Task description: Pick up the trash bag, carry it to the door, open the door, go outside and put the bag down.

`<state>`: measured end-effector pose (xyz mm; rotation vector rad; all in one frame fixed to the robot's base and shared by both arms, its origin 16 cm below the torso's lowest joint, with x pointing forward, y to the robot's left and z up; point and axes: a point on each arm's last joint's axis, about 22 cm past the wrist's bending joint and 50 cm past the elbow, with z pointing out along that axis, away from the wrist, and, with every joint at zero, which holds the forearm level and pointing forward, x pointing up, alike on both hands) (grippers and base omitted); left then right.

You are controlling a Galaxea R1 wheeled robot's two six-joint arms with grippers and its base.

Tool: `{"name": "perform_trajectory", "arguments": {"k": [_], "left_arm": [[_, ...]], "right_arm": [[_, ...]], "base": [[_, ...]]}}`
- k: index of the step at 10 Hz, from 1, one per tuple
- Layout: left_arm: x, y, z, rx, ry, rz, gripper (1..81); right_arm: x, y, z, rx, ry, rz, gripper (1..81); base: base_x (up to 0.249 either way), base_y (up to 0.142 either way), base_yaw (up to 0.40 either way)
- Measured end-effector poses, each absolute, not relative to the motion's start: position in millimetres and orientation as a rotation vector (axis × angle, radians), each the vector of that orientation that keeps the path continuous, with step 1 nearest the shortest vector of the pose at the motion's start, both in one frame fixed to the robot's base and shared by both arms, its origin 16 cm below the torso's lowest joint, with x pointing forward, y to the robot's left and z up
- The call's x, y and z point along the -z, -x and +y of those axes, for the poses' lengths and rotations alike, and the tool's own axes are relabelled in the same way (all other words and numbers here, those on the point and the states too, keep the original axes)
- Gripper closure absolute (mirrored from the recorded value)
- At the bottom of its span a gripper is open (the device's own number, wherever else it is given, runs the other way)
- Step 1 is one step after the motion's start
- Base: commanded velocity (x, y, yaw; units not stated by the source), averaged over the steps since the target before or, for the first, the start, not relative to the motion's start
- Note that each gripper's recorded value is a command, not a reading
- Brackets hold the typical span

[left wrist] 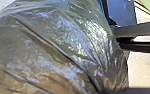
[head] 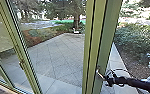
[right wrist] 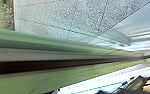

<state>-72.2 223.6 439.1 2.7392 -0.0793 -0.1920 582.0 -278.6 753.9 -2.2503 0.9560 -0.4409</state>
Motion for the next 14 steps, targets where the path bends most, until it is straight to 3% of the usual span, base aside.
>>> {"name": "perform_trajectory", "arguments": {"k": [3,7,12,14], "left_arm": [[-439.1,72.5,223.6,0.193,-2.739,-0.077,81.1],[-439.2,73.2,223.1,0.199,-2.739,-0.065,81.1],[-439.4,73.5,222.0,0.202,-2.737,-0.057,81.1],[-439.6,73.7,216.7,0.202,-2.731,-0.056,81.1]], "right_arm": [[-766.6,-586.9,-290.0,0.454,2.41,0.812,1.0],[-794.2,-611.9,-315.6,0.499,2.448,0.845,1.0],[-882.4,-660.8,-387.0,0.695,2.375,0.945,1.0],[-930.3,-673.3,-431.5,0.843,2.433,0.893,1.0]], "base": [[0.0,0.0,0.0],[0.0,0.0,0.0],[0.0,0.0,0.0],[0.0,0.0,0.0]]}}
